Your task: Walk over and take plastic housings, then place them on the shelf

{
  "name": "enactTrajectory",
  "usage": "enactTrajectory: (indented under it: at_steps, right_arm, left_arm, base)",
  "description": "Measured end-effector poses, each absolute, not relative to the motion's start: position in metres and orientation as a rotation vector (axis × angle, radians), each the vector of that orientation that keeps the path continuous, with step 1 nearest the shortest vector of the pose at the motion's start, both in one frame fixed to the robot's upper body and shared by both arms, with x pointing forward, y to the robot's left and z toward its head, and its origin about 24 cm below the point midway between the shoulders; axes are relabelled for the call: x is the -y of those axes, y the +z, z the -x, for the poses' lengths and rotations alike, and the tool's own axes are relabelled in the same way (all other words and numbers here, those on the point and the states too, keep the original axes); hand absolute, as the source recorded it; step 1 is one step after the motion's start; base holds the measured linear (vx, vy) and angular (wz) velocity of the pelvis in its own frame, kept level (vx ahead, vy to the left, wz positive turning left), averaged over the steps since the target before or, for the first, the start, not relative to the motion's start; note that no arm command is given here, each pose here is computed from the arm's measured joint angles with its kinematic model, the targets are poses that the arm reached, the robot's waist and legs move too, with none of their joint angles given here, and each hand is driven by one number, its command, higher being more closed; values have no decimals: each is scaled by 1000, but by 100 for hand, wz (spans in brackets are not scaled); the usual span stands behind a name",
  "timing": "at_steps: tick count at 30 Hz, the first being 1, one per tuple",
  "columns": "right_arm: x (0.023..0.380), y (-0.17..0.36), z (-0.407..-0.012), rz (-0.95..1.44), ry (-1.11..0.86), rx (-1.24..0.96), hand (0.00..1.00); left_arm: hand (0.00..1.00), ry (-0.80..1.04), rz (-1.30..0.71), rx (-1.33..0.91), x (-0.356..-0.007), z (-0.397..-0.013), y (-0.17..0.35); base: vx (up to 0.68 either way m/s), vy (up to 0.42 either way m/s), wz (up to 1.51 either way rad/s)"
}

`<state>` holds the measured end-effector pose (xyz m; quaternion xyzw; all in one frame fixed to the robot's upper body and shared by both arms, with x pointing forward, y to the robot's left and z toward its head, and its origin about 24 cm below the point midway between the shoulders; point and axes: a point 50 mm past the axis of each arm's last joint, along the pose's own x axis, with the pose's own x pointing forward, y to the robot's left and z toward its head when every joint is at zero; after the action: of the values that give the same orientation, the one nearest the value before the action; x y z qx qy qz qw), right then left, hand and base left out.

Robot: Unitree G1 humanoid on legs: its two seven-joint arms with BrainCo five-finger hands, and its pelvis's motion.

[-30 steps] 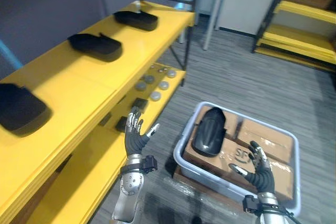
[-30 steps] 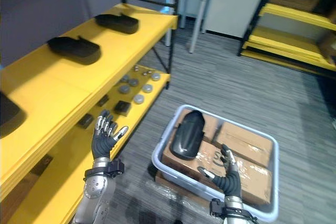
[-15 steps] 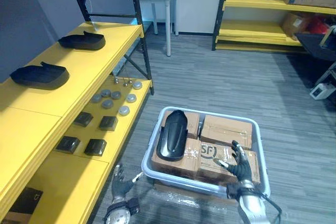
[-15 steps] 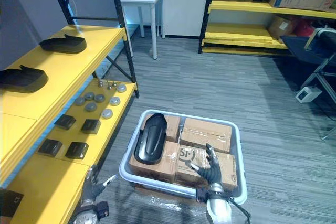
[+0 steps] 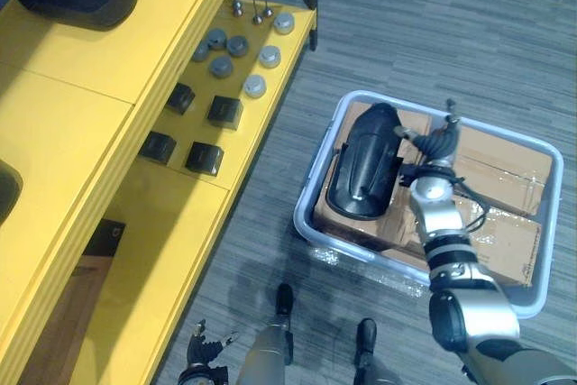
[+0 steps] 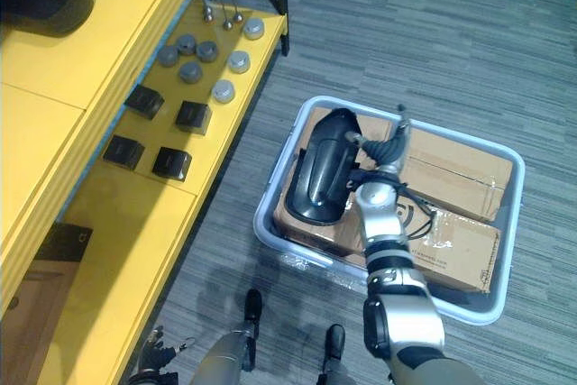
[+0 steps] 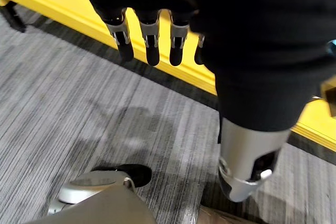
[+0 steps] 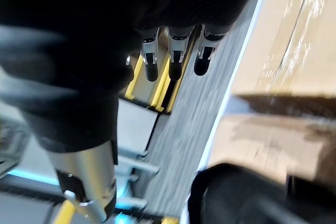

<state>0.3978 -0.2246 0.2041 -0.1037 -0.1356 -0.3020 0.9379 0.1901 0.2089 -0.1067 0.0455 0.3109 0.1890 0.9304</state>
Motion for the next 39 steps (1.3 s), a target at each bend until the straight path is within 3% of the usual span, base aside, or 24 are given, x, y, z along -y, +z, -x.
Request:
enactTrajectory:
  at_steps: [8,16,17,24,33,39]
  right_arm:
    - [233,186,-406,224,-603,127,0]
    - [211,166,-411,299,-455,52,0]
    - [210,164,-411,309,-449,46,100]
    - [219,162,-413,394,-462,-6,100]
    - [257,162,-406,354,-567,-119,100]
    - [260,145,-399,561,-551,-127,100]
  left_arm:
    - [0,373,-56,-652,-201,-205,-107]
    - [0,356,-65,-642,-198,-220,-103]
    - [0,354,-66,-634,-198,-222,-101]
    - [0,342,-66,-595,-195,-236,-92]
    - [0,285,-72,-553,-183,-245,-84]
    - [0,272,-1,-219,-174,-275,-20]
  base:
    - [-22,-8,6]
    - [-14,-5,3]
    - [0,0,0]
    - [4,0,1]
    - [45,-10,17]
    - [45,-30,21]
